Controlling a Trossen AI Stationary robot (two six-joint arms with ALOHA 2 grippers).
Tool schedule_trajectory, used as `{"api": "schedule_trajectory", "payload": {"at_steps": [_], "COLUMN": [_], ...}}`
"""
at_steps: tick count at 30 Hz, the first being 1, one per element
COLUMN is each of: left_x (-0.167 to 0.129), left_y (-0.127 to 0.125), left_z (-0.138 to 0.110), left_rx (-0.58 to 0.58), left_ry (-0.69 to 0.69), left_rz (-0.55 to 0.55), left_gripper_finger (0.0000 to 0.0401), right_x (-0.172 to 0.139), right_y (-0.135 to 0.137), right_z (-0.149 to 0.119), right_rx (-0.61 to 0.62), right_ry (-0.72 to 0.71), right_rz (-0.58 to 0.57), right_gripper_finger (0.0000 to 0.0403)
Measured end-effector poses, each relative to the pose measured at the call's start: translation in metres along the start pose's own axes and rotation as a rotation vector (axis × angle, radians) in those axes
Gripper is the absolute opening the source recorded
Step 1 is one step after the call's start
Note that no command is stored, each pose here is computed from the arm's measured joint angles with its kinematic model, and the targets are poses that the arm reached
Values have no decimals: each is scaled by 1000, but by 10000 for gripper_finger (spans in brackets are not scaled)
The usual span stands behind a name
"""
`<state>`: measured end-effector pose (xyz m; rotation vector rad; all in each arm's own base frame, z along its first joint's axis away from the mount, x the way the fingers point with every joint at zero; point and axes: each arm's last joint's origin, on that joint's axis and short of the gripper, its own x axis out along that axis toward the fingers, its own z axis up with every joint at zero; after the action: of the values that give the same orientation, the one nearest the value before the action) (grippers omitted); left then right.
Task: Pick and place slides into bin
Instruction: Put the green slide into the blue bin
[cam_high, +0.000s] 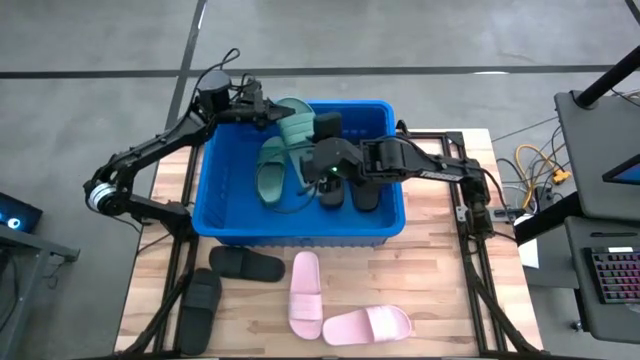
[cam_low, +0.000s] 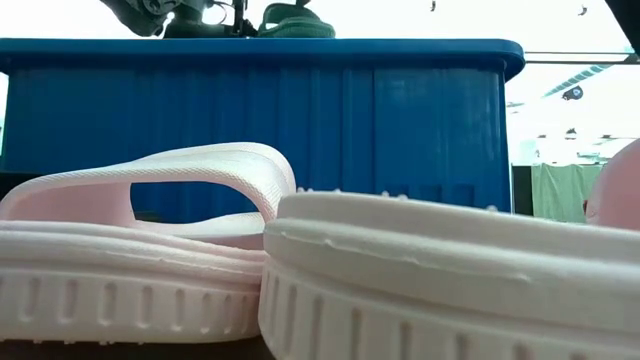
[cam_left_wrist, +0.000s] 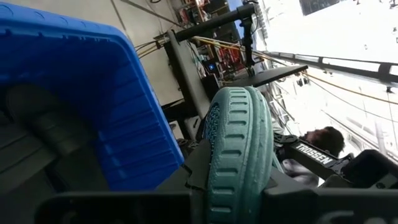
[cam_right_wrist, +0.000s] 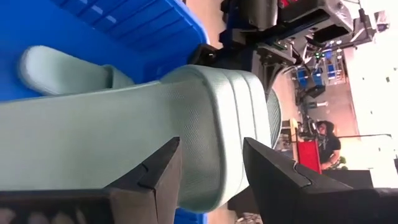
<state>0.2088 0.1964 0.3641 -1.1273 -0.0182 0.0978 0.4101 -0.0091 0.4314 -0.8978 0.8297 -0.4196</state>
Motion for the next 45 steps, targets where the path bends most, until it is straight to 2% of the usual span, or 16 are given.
{"api": "schedule_trajectory", "payload": {"at_steps": [6,15,19,24,28,30,38,41,45], "left_x": [1,1,2,1,1,1,-9,-17,-34], "left_y": [-1,-2,-1,-1,-2,-2,-8,-13,-24], "left_z": [-2,-3,-3,-3,-3,-4,0,2,6], "left_rx": [-18,-18,-19,-6,6,12,159,186,300], "left_ry": [23,55,66,67,79,91,89,68,29], "left_rz": [-12,-29,-33,-35,-42,-49,-83,-91,-117], "left_gripper_finger": [20,20,20,19,21,37,152,178,192], "right_x": [12,20,21,24,25,25,25,25,25], "right_y": [-5,-4,-7,-10,-11,-11,-11,-12,-12], "right_z": [1,0,4,2,1,1,1,1,1], "right_rx": [13,-10,35,196,223,222,302,321,389], "right_ry": [-10,-23,-55,-60,-61,-64,-63,-61,-55], "right_rz": [-34,-22,-57,-64,-62,-61,-63,-66,-76], "right_gripper_finger": [157,147,108,21,13,12,10,10,9]}}
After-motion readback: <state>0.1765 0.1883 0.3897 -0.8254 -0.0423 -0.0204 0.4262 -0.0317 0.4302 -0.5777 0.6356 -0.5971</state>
